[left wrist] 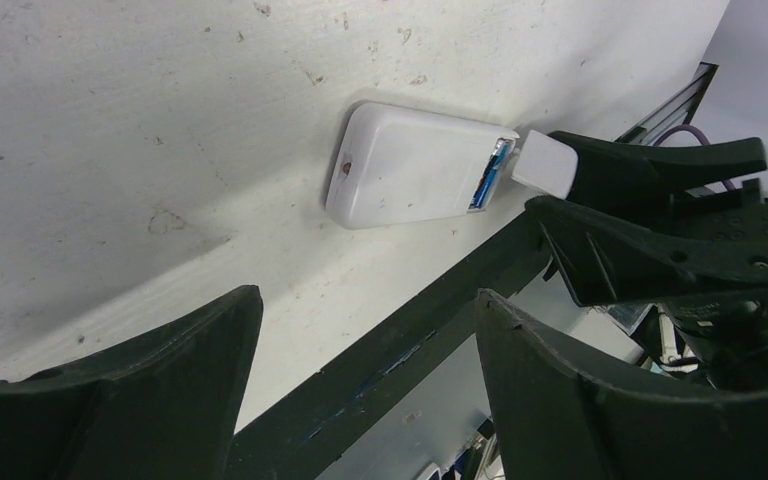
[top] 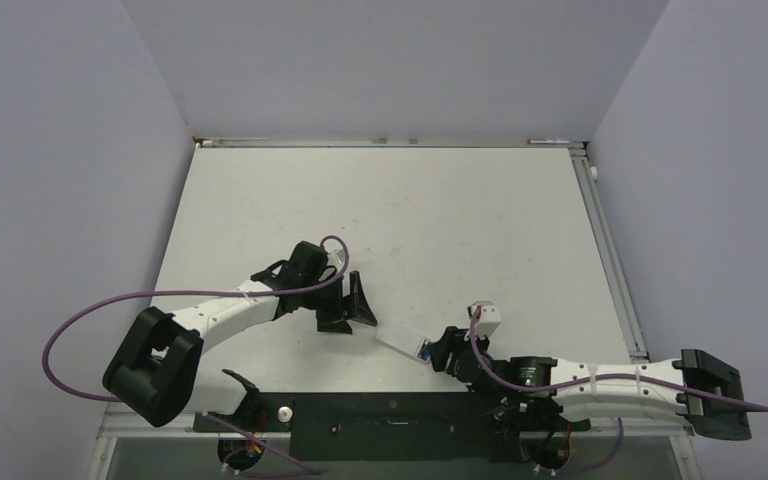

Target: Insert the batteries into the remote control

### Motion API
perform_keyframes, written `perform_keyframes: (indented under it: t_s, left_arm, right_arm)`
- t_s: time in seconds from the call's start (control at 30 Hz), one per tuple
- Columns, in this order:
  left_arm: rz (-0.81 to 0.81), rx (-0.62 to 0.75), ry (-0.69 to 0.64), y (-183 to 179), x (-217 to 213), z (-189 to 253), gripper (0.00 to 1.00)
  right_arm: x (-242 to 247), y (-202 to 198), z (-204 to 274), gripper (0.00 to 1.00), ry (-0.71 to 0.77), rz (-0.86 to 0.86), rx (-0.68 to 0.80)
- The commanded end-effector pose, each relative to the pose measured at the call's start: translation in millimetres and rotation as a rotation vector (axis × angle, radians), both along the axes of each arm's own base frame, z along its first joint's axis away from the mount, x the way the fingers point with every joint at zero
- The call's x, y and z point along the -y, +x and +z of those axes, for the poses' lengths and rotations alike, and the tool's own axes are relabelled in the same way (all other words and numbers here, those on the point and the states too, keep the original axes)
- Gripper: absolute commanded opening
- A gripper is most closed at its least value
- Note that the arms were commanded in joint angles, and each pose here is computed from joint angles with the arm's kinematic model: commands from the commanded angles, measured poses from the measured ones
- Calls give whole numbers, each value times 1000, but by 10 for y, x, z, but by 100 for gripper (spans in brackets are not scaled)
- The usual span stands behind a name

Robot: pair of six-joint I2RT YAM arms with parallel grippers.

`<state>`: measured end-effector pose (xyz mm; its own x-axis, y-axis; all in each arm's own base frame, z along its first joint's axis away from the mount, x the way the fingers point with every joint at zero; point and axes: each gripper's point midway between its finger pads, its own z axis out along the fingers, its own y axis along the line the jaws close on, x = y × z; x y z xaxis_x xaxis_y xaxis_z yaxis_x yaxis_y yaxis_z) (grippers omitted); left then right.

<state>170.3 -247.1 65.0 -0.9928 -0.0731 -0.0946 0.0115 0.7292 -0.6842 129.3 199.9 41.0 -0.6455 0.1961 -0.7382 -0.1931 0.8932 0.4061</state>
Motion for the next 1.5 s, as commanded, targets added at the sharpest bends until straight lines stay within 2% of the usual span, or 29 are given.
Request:
perform_keyframes:
  t_s: [0.0,0.2,0.83,1.47]
  left_arm:
    - [-19,48,-70,39,20,173,75]
    - [-9,50,-74,46,-46,175,75]
    - [60,69,-127,144,-279,280,75]
    - [121,116,-126,267,-433,359,75]
  right_arm:
    - [-225,75,212,8,215,-34,38]
    - [-272,54,199,8,305,-40,24]
    - [-414,32,122,9,404,-16,14]
    - [-854,103,138,8,463,78,8]
